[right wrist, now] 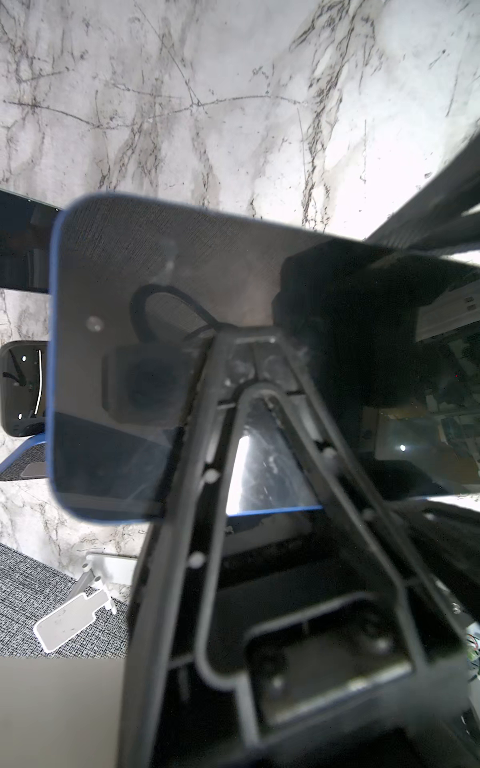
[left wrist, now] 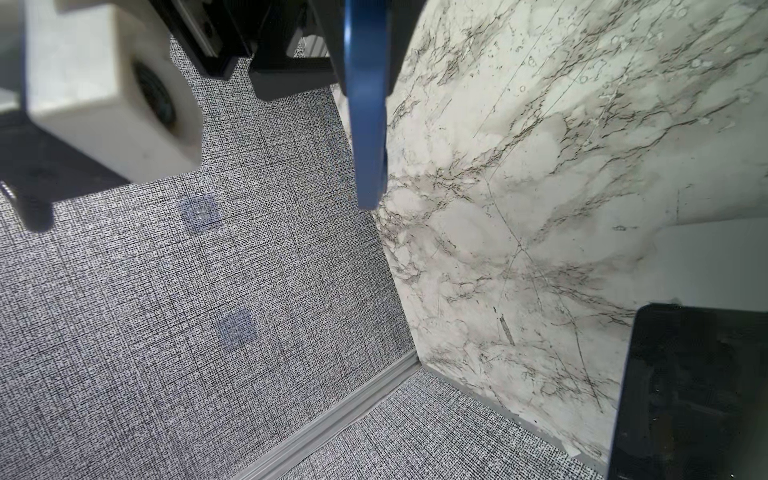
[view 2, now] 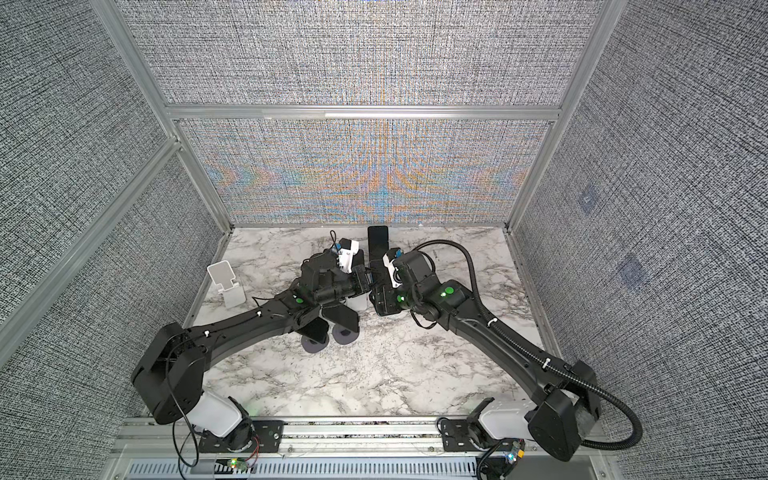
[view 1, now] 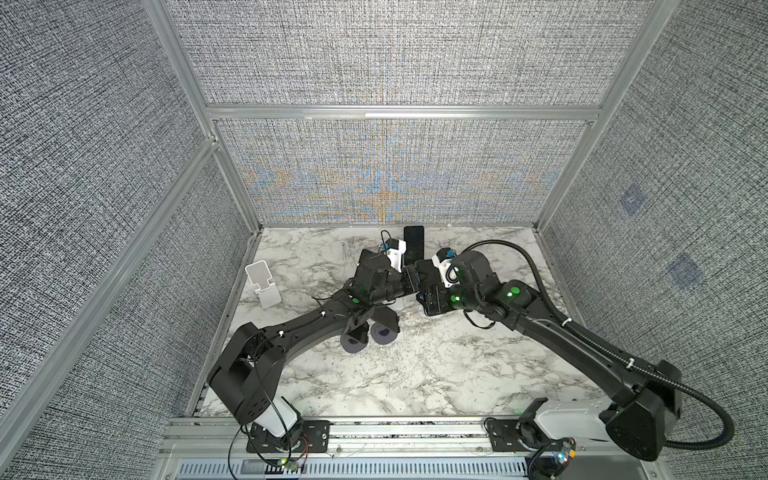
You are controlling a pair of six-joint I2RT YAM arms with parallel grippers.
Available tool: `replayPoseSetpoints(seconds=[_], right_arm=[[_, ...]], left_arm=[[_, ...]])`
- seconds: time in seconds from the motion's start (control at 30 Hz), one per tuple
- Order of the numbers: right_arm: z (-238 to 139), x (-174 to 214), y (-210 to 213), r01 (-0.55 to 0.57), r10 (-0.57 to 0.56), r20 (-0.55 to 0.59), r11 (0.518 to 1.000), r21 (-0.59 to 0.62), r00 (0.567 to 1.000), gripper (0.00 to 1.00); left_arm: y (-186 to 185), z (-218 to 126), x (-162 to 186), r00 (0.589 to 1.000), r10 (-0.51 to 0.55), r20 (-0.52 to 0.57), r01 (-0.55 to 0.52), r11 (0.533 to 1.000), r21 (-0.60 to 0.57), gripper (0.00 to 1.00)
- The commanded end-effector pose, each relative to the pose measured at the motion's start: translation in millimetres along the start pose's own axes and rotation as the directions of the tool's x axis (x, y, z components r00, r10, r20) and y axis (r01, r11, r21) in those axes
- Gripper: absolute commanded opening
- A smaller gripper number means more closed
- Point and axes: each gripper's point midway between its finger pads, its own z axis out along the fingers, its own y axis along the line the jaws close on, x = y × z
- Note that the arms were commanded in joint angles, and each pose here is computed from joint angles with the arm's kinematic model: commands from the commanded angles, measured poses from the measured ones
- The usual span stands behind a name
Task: Remove the phone from the phone stand
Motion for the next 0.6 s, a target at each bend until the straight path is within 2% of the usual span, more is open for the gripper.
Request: replayPoseSetpoints(seconds=[0.0, 0.2, 0.43, 0.47, 0.57], right_arm=[[3.9, -4.2, -0.5, -0.005, 0.005, 0.021, 1.000, 0.005, 1.000, 0.76], [5.7, -6.2, -4.7, -0.009, 0.008, 0.035, 1.000, 0.027, 0.999, 0.64], [8.2, -5.5, -9.6, -0.013, 0.012, 0.037, 0.999, 0.047, 0.999, 0.56], [7.2, -6.4, -9.1, -0.014, 0.012, 0.040, 0.999, 0.047, 0.999, 0.54], [6.9, -6.5, -10.1, -0.015, 0.012, 0.042, 0.999, 0.051, 0.999, 0.53]], left_arm=[[-14.5, 1.8, -7.2, 1.000, 0.008, 0.023, -0.009, 0.998, 0.060, 0.00], [-12.8, 2.3, -6.5, 1.000, 0.004, 0.022, -0.005, 0.998, 0.061, 0.00], [-12.4, 3.0, -4.1, 1.000, 0.001, 0.010, -0.001, 0.998, 0.065, 0.00], [-11.8, 3.1, -3.7, 1.000, 0.000, 0.009, -0.001, 0.998, 0.064, 0.02], [-10.5, 3.6, -2.4, 1.000, -0.006, 0.009, 0.005, 0.998, 0.067, 0.15]])
